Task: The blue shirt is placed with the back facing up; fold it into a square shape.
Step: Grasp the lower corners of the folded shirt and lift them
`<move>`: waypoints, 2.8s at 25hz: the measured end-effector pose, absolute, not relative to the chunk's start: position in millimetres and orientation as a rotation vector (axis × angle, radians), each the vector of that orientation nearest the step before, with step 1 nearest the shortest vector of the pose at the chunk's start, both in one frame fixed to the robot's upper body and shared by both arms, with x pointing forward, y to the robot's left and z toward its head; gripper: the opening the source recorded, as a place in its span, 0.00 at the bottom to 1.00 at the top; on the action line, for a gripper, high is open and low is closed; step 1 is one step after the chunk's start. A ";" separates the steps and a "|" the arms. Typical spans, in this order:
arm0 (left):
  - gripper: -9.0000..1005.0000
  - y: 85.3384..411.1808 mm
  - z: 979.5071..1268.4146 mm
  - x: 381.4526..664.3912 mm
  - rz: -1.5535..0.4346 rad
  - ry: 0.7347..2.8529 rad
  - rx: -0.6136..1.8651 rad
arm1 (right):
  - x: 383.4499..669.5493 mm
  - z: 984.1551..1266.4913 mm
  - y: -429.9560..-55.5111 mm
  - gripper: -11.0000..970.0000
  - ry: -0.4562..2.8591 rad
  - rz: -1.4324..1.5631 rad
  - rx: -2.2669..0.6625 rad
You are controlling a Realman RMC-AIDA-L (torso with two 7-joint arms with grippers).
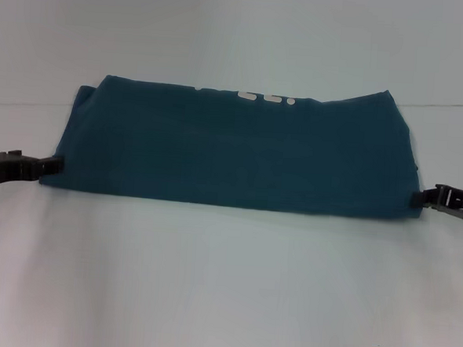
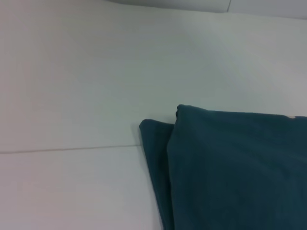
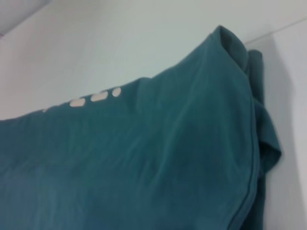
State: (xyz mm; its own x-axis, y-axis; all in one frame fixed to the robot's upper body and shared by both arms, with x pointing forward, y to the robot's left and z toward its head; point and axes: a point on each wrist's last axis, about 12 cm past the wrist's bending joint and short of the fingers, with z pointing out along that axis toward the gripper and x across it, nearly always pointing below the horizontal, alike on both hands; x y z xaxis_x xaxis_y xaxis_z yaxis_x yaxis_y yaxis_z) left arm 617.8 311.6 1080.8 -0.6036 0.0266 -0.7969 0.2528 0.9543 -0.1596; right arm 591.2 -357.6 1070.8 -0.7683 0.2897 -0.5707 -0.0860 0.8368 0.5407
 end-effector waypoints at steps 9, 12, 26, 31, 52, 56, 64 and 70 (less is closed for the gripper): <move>0.82 302.3 1073.1 621.6 -0.310 2.213 0.170 | 592.6 1075.3 -360.1 0.01 2.335 0.739 0.135; 0.82 296.8 1069.8 623.9 -0.309 2.220 0.168 | 593.3 1076.1 -359.7 0.01 2.334 0.742 0.132; 0.82 296.0 1061.7 624.4 -0.276 2.233 0.122 | 594.2 1076.9 -359.2 0.01 2.333 0.741 0.124; 0.82 294.8 1059.6 623.4 -0.277 2.240 0.131 | 593.6 1076.2 -359.1 0.01 2.334 0.740 0.123; 0.83 289.2 1055.6 620.6 -0.282 2.251 0.156 | 592.8 1075.3 -358.5 0.01 2.335 0.742 0.123; 0.83 289.6 1055.6 620.4 -0.281 2.251 0.156 | 592.6 1075.1 -358.7 0.01 2.335 0.742 0.124; 0.83 288.6 1054.1 619.6 -0.272 2.261 0.171 | 592.0 1074.4 -358.4 0.01 2.336 0.743 0.125; 0.82 285.7 1054.3 620.0 -0.279 2.261 0.179 | 591.4 1073.9 -358.8 0.01 2.337 0.742 0.127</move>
